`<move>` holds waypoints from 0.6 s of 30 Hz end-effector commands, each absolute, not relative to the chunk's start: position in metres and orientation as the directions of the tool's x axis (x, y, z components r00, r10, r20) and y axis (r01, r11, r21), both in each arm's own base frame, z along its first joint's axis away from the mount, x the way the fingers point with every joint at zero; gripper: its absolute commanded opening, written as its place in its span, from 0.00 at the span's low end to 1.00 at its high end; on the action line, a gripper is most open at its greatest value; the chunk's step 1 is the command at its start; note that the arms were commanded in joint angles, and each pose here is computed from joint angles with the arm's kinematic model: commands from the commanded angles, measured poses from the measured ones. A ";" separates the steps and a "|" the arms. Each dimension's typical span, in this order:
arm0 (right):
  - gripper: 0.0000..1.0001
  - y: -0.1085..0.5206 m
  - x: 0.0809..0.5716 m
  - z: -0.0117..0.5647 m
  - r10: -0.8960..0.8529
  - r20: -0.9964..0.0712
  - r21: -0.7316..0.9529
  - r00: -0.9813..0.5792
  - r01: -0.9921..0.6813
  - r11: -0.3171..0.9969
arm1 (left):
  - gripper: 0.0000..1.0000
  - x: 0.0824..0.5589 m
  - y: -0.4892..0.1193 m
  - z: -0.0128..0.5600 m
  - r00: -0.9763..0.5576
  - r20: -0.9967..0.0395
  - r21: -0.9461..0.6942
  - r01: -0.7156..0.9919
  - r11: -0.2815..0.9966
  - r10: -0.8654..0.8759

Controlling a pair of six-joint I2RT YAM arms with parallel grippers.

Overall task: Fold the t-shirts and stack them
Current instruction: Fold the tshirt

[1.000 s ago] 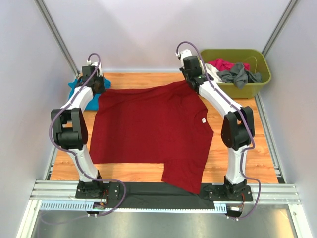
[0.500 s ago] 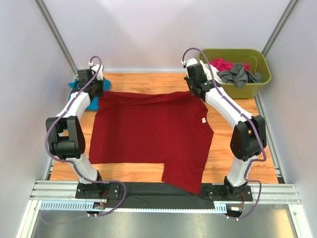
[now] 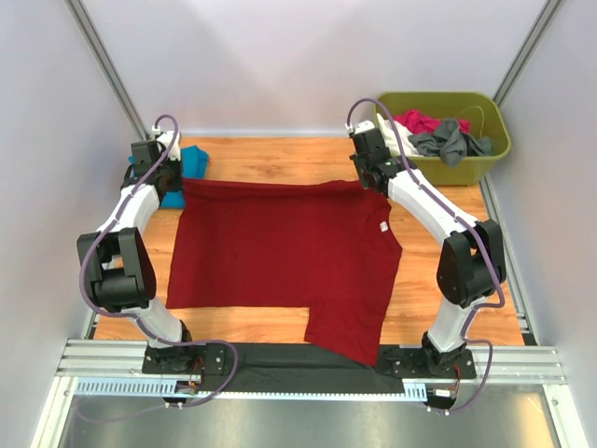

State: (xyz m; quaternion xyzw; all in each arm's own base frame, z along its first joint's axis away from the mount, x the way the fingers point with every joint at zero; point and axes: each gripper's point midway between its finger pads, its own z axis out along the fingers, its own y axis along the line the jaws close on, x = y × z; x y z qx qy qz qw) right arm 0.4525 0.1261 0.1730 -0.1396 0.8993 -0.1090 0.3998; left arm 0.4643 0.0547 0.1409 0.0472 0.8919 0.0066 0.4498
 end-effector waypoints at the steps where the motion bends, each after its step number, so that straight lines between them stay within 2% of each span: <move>1: 0.00 0.122 0.451 0.190 -0.304 -0.722 -0.299 -0.621 -0.116 0.947 | 0.00 0.468 0.055 0.171 -0.503 -0.855 0.083 0.108 0.991 0.126; 9: 0.00 0.116 0.430 0.170 -0.282 -0.673 -0.282 -0.684 -0.115 0.953 | 0.00 0.440 0.045 0.151 -0.554 -0.826 0.038 0.132 0.991 0.105; 18: 0.00 0.120 0.397 0.121 -0.215 -0.591 -0.195 -0.778 -0.121 0.973 | 0.00 0.410 0.051 0.122 -0.609 -0.783 0.077 0.109 0.991 0.128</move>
